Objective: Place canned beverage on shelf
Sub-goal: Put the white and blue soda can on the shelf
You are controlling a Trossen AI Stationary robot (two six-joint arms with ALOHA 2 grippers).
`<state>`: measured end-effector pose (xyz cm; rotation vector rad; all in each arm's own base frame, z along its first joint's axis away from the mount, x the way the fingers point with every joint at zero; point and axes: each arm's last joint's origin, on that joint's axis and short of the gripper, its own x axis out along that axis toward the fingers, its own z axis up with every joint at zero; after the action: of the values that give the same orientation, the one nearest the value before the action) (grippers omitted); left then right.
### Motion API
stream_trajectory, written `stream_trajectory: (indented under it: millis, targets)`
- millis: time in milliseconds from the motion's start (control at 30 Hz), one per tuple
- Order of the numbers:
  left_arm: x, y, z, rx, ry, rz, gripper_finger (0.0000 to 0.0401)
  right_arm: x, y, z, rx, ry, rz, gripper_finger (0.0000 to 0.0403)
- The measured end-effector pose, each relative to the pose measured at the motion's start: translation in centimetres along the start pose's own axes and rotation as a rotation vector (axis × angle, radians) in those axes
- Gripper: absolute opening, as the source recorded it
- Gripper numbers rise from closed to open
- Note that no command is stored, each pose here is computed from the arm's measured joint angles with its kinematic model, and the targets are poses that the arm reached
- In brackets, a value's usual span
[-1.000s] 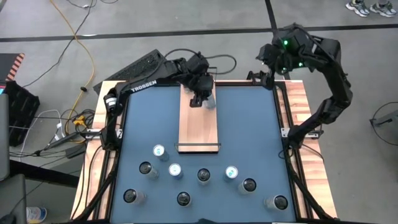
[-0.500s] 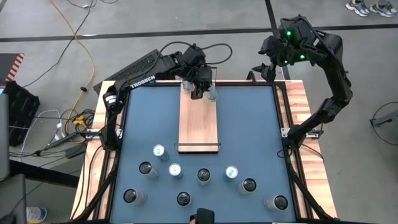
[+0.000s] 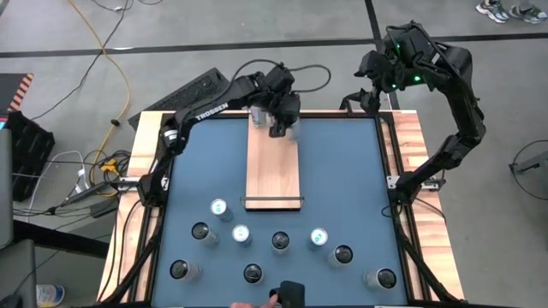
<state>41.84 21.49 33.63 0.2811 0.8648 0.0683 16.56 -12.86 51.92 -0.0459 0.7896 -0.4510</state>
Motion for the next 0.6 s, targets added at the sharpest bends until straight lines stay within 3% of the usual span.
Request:
stream_trajectory:
  millis: [600]
  targets:
    - [-0.02, -0.11, -0.78, 0.045, 0.066, -0.037, 0.0254, 0.15, 0.10, -0.09, -0.001, 0.011, 0.031, 0.0328]
